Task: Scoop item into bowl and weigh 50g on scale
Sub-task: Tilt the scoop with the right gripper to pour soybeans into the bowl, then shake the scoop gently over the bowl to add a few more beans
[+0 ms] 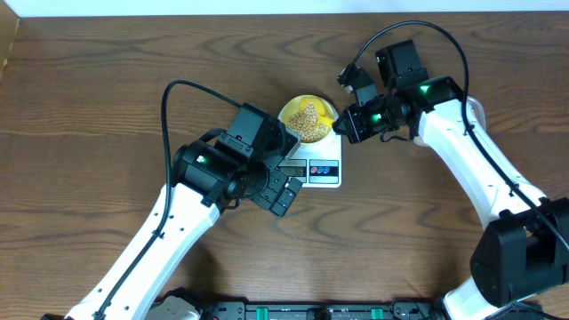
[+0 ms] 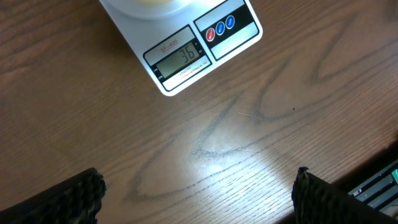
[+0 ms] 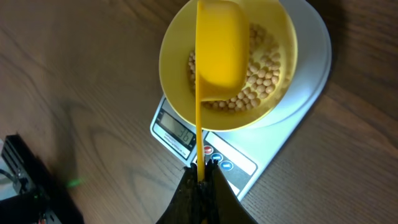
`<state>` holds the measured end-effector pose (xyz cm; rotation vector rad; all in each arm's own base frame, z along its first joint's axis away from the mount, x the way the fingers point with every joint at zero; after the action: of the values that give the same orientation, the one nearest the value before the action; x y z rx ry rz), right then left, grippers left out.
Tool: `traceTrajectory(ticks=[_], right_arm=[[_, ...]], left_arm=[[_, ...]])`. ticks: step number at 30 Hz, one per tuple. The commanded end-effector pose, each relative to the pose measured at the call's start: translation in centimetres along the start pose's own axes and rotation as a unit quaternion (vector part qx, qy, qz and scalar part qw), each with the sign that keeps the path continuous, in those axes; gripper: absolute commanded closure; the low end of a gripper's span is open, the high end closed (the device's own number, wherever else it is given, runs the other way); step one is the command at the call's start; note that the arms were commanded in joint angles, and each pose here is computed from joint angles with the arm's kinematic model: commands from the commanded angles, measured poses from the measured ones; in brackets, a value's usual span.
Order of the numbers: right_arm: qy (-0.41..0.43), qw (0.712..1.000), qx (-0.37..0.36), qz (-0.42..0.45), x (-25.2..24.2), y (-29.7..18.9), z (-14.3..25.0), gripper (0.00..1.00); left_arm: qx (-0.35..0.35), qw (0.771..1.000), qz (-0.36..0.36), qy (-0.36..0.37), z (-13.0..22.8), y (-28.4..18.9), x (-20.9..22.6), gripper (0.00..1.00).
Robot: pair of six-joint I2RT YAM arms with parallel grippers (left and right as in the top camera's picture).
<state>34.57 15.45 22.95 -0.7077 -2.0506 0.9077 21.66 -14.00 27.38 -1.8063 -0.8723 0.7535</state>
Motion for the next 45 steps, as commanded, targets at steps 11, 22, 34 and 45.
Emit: traceTrajectory(ticks=[11,22,34,45], right_arm=[[-0.032,0.999,0.000,0.005,0.31,-0.05,-0.47,0.99],[-0.049,0.999,0.006,0.017,0.60,0.21,-0.43,0.99],[-0.048,0.999,0.010,0.016,0.62,0.20,-0.28,0.99],[-0.035,0.999,0.011,-0.004,0.83,0.15,-0.19,0.99]], left_arm=[[-0.009,1.000,-0.001,0.003,-0.16,-0.54,-0.08,0.02],[-0.009,1.000,-0.001,0.003,-0.16,-0.54,-0.08,0.02],[-0.009,1.000,-0.001,0.003,-0.16,-0.54,-0.08,0.02],[-0.009,1.000,-0.001,0.003,-0.16,-0.54,-0.08,0.02]])
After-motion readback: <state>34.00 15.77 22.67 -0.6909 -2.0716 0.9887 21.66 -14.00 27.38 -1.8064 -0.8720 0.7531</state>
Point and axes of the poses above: each gripper's point midway between its finger pads, its own y axis out along the fingers, its own x axis along the line the jaws close on, z = x × y, the point moved 10 cm from there along -y, back along the fingers, and after that the axes turned 3 degrees about -y, right-handed, at the moved point
